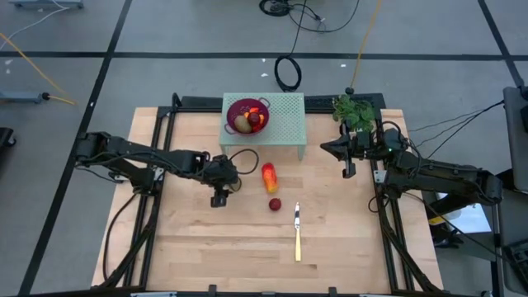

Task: Pick & Place Fruit
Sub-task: Put the kiwi into violet strainer bowl on the shelf

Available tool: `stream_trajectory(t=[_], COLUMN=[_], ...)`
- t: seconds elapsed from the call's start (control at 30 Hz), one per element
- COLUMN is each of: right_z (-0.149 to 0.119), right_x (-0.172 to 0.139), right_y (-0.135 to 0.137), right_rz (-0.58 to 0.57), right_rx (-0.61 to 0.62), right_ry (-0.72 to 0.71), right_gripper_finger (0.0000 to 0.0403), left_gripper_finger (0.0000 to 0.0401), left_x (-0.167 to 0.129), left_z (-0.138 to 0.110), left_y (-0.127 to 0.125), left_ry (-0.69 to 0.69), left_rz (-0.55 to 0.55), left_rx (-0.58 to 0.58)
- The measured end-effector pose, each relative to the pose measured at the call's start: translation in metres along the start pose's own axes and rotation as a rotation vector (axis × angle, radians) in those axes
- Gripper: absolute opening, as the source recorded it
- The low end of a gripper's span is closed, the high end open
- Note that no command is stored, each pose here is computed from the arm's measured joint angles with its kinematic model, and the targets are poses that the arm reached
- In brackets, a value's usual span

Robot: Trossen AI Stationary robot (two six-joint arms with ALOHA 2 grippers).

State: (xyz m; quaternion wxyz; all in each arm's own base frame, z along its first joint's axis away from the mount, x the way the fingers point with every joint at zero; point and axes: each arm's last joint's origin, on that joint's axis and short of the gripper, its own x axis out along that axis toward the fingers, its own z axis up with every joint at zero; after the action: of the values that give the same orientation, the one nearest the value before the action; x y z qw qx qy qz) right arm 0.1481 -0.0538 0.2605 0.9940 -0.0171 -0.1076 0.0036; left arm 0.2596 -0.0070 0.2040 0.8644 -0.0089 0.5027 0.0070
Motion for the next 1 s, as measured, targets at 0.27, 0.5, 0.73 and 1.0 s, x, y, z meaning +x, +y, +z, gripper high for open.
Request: stream_trajectory(t=[0.27, 0.5, 0.73, 1.0], right_z=[0.0, -0.0001, -0.001, -0.0009], right_x=[0.0, 0.0, 0.0, 0.0], right_y=[0.0, 0.0, -0.0001, -0.0001], right_rz=[0.0, 0.0, -0.001, -0.001], right_rx=[0.0, 0.0, 0.007, 0.007], right_ry=[0.0, 0.001, 0.01, 0.01], right_gripper_finger=[0.0, 0.0, 0.0, 0.0], left_gripper_finger=[0.0338, 0.0369, 0.0371, 0.0368], left_x=[-0.0001, -0.0002, -0.0002, 0.0077], left_z=[0.0032, 0.0049, 0.004, 0.003], left_y=[0.0009, 0.0009, -0.0001, 0.0032], left_ry=[-0.035, -0.052, -0.043, -0.012], left_rz=[0.035, 0.034, 0.026, 0.04], left_rx=[0.018, 0.021, 0.014, 0.04])
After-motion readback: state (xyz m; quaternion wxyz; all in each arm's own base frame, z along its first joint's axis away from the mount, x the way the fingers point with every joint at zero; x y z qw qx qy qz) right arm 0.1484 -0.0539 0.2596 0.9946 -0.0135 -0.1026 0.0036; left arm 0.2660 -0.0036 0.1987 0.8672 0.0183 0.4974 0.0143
